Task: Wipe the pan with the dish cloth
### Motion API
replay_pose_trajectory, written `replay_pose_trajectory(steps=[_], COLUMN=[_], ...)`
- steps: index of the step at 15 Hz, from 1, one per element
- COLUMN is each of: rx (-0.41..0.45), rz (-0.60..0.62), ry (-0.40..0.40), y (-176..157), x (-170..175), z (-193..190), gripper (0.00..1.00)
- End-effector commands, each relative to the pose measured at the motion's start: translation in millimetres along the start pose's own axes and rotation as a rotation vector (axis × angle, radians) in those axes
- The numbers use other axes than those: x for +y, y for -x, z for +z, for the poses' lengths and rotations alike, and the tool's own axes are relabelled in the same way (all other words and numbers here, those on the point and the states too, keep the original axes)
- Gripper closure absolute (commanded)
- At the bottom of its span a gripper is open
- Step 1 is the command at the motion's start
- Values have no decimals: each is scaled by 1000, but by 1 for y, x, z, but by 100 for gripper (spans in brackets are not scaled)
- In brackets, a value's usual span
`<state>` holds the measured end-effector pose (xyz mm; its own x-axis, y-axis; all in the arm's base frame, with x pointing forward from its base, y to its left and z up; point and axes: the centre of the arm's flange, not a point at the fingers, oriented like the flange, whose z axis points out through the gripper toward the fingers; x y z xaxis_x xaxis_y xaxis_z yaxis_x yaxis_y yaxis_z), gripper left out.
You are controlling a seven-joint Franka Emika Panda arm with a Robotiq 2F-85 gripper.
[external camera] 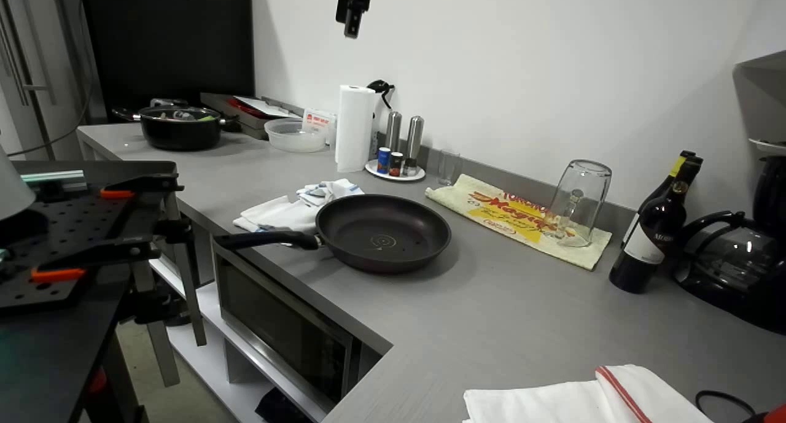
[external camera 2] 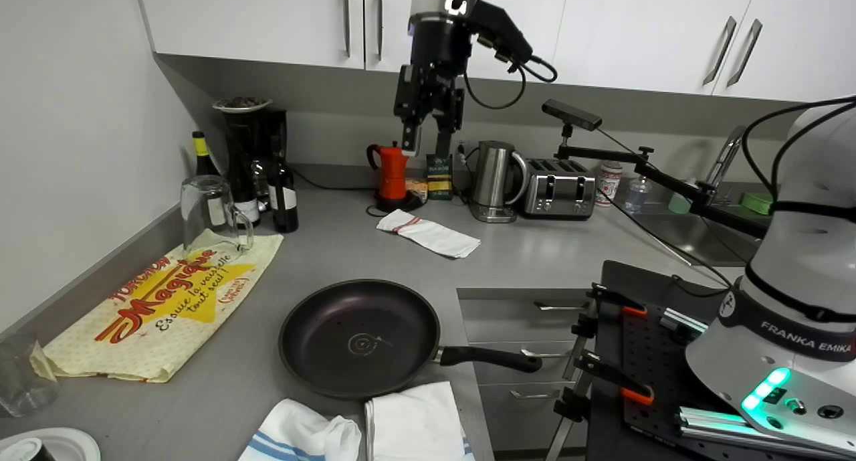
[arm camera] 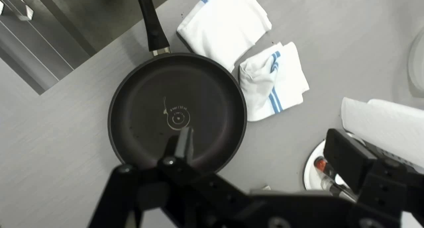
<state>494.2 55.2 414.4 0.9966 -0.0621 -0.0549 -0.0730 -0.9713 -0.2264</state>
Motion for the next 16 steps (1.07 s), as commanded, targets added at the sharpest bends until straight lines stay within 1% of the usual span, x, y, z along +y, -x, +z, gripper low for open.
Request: replay_pose_trajectory(steps=[1, 4, 7, 11, 16], rx=[-63, -90, -84, -51, -54], rz=[-86, -141, -161, -178, -179], ry=[61, 120, 153, 160, 151], y=[-27, -40, -55, -79, -100], x=[-4, -13, -24, -45, -66], z=[57, 100, 132, 164, 196], gripper=[0, 0, 0, 0, 0])
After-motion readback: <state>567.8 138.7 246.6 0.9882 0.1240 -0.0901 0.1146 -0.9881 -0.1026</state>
